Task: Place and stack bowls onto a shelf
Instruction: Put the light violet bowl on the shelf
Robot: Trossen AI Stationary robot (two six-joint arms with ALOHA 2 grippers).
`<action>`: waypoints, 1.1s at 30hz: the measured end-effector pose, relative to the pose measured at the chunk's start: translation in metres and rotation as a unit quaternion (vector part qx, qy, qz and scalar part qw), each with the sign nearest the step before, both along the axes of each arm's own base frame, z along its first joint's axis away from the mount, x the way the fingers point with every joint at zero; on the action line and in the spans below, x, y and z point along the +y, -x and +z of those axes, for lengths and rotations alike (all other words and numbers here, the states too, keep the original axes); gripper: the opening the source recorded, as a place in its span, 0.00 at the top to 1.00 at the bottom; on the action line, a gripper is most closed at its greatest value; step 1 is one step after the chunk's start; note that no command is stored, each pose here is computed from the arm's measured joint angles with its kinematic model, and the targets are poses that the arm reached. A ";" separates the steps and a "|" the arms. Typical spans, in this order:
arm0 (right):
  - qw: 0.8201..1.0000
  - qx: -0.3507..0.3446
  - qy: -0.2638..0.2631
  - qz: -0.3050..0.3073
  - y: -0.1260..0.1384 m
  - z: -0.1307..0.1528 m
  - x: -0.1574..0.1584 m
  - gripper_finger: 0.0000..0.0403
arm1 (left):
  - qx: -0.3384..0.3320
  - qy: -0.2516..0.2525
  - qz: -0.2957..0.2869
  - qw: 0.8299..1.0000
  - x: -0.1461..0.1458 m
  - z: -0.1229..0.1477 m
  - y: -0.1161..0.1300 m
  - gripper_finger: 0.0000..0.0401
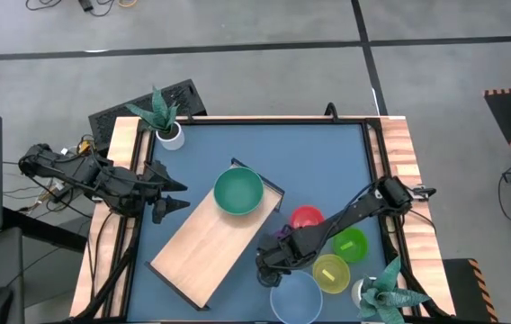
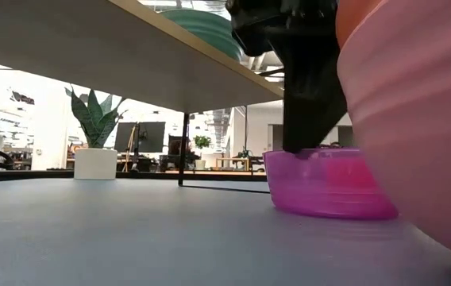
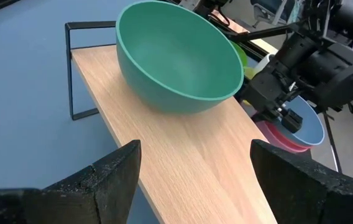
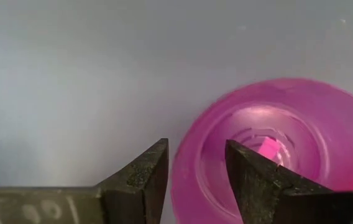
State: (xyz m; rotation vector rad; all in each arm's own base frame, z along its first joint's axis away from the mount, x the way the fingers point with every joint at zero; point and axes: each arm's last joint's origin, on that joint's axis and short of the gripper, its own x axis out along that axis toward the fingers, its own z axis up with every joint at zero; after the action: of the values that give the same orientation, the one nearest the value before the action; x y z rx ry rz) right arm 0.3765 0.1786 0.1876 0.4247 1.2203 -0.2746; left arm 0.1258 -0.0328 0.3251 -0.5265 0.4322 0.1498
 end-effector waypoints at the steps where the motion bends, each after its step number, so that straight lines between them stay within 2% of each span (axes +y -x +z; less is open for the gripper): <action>1: 1.000 0.002 0.000 0.003 0.000 0.000 -0.001 0.55 | 0.000 0.000 0.000 1.000 0.000 0.000 0.000 0.29; 8: 1.000 0.001 -0.002 0.005 -0.002 0.000 -0.004 0.55 | 0.000 -0.001 0.000 1.000 0.000 0.000 0.000 0.29; 18: 1.000 0.005 -0.010 0.019 -0.006 0.000 -0.012 0.63 | 0.000 -0.008 -0.004 1.000 0.000 0.000 0.000 0.29; 22: 1.000 0.007 -0.011 0.019 -0.007 0.000 -0.015 0.72 | 0.000 -0.009 -0.004 1.000 0.000 0.000 0.000 0.29; 28: 1.000 0.017 -0.008 0.015 -0.008 -0.001 -0.021 0.94 | 0.000 -0.009 -0.004 1.000 0.000 0.000 0.000 0.29; 33: 1.000 0.018 -0.010 0.001 -0.010 0.000 -0.027 0.95 | 0.000 -0.010 -0.003 1.000 0.000 0.000 0.000 0.29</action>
State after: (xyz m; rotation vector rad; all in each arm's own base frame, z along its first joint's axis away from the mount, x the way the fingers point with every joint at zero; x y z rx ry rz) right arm 0.3863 0.1516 0.1872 0.4370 1.2586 -0.2692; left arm 0.1258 -0.0327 0.3251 -0.5055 0.4321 0.1484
